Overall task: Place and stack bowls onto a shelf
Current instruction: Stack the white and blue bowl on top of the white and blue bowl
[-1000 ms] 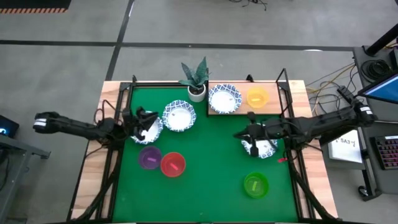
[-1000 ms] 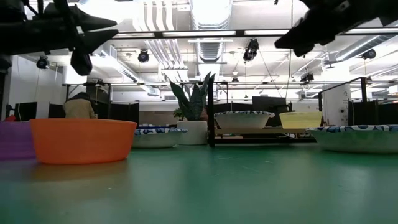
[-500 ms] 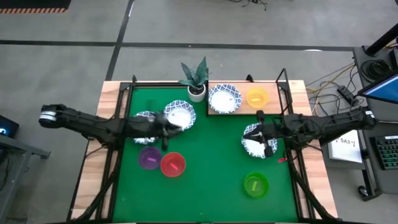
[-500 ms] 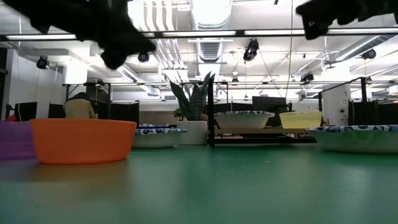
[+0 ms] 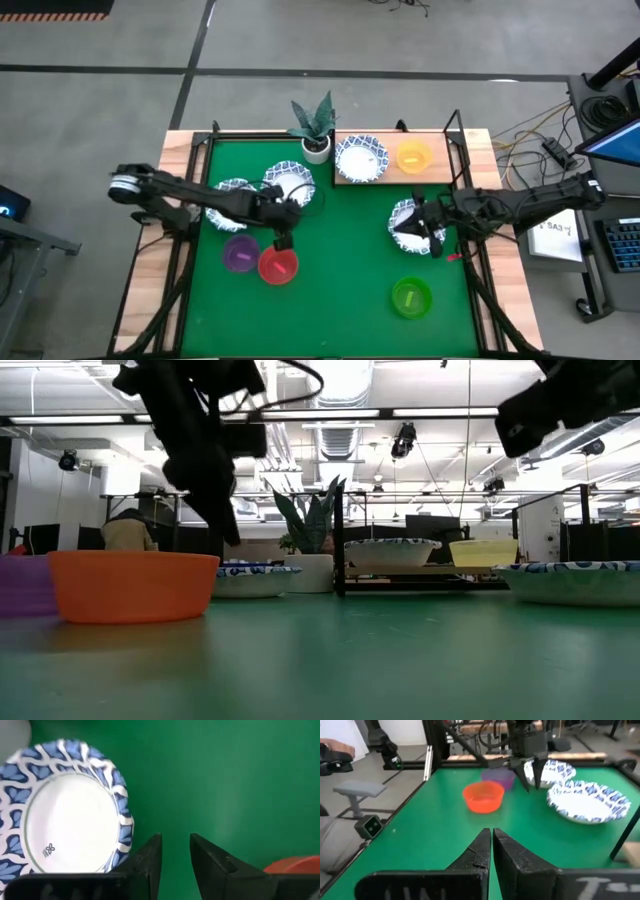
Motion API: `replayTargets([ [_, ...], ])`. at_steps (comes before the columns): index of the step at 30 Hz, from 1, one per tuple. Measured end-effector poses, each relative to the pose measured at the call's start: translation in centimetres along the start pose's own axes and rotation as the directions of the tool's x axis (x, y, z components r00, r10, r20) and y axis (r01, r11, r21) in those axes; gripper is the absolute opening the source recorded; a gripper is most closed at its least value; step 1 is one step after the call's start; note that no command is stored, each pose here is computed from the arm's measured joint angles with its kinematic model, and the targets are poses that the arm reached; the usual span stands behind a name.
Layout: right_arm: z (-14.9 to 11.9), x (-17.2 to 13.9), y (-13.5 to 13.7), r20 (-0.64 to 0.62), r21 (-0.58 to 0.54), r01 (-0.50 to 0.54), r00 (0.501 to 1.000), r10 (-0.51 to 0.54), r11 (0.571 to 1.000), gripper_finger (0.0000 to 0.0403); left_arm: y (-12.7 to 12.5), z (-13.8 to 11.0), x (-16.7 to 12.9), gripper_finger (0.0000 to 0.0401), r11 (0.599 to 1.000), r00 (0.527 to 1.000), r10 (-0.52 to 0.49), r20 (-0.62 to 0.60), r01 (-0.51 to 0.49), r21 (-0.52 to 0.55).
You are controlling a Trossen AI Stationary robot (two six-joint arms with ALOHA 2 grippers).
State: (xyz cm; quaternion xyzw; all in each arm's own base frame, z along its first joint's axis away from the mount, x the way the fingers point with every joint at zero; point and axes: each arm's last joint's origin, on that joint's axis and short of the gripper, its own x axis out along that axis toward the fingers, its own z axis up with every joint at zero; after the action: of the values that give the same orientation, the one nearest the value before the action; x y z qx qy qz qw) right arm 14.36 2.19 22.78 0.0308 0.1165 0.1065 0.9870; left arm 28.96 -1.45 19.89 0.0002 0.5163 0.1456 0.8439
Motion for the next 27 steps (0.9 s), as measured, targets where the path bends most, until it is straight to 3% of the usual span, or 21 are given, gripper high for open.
replayTargets([
  [8,-0.4,0.1,0.0,-0.010,0.050,0.000,1.000,0.001,0.999,0.0009,0.3,0.1,1.4,0.0149,0.969,0.971,0.238,-0.007,-0.237,0.073],
  [18,-0.4,0.1,0.0,-0.011,0.047,0.000,1.000,0.001,0.999,0.0009,0.3,-0.5,4.2,0.0163,0.962,0.961,0.260,-0.090,-0.250,0.114],
  [27,-0.4,0.1,0.0,-0.013,0.049,0.001,1.000,0.000,0.999,0.0009,0.1,-0.9,6.2,0.0125,0.954,0.950,0.286,-0.129,-0.269,0.130],
])
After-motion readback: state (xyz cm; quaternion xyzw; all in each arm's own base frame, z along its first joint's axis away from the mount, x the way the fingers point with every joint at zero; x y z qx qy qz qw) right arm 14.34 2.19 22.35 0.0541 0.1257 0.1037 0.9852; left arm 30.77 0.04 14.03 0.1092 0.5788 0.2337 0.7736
